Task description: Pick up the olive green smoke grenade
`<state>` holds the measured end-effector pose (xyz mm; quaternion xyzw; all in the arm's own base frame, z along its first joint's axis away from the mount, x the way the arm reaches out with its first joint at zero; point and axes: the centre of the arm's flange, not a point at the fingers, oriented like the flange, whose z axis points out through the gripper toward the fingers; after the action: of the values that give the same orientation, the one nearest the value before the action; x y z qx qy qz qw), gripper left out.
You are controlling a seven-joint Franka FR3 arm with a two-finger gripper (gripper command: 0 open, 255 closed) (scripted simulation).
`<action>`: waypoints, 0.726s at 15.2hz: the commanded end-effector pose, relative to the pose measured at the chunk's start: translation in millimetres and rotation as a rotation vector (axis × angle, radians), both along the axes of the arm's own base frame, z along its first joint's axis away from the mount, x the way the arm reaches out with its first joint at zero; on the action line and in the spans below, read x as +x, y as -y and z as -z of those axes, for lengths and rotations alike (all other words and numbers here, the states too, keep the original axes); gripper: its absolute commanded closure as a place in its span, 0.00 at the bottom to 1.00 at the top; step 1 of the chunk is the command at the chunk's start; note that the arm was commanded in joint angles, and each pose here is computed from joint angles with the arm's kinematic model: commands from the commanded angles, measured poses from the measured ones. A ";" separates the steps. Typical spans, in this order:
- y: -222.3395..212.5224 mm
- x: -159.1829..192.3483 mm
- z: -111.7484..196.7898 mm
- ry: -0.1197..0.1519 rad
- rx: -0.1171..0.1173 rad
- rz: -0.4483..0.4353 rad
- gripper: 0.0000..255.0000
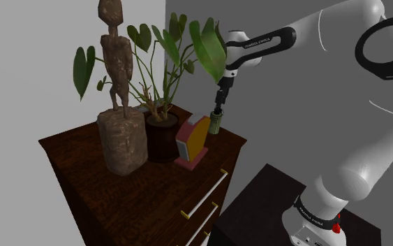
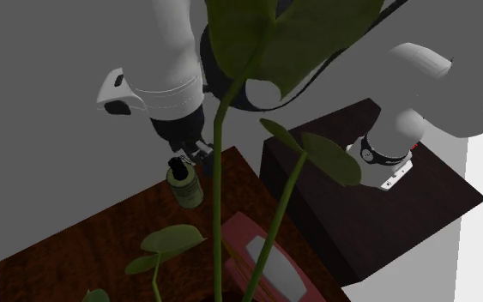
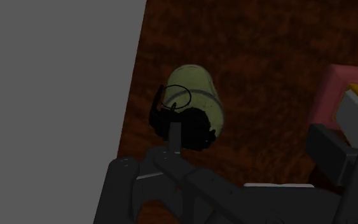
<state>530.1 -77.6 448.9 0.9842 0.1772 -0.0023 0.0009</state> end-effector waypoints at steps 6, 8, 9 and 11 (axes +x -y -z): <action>10.8 45.9 32.3 0.017 -0.031 -0.049 0.00; 10.8 45.9 42.9 0.017 -0.031 -0.049 0.00; 10.8 45.9 48.2 0.017 -0.031 -0.049 0.00; 10.8 45.9 61.8 0.017 -0.031 -0.049 0.00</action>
<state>575.4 -88.0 395.0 0.9794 0.2013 0.0031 0.0176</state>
